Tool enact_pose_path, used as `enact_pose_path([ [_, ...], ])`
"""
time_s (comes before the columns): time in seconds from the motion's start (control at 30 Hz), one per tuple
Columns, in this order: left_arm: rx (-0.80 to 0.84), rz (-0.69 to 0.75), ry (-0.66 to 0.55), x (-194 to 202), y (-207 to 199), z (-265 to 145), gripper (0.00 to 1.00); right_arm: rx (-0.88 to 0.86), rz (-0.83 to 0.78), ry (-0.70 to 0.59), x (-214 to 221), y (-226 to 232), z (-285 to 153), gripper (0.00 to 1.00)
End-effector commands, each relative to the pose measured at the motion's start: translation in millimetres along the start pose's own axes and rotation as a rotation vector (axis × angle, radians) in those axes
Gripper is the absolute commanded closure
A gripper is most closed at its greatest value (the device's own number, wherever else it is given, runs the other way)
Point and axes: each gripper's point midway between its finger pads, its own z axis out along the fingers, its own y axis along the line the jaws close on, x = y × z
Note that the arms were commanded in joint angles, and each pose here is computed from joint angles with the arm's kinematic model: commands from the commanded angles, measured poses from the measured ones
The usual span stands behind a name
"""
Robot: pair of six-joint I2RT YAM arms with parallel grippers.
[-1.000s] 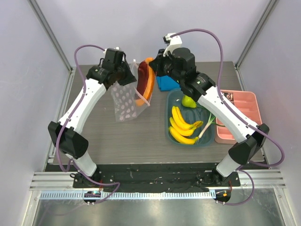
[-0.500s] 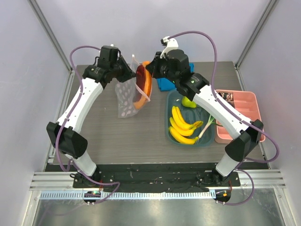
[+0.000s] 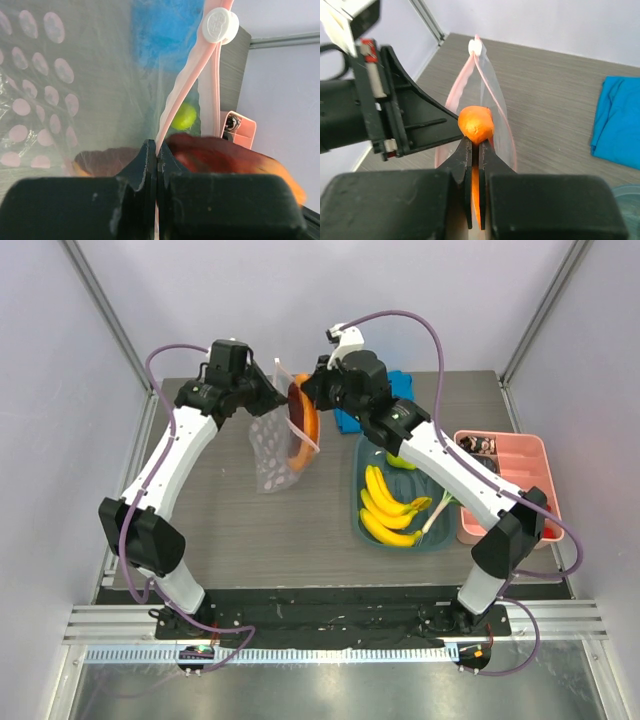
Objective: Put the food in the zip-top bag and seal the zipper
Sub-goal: Place the fake food in the zipper food storage bag.
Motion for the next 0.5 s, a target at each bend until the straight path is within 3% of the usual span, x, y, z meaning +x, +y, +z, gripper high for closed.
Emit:
enact_pose_path([
  [0.0, 0.304, 0.015, -0.061, -15.2, -76.8, -48.8, 1.00, -0.069, -0.014, 0.131, 42.1, 18.5, 14.4, 0.99],
  [0.17, 0.345, 0.025, -0.058, -14.2, -83.8, -54.8, 1.00, -0.011, -0.067, 0.193, 51.6, 12.1, 18.9, 0.99],
  [0.47, 0.370, 0.021, -0.020, -3.1, -82.1, -57.9, 1.00, -0.149, -0.068, 0.219, 48.6, 38.2, 21.0, 0.99],
])
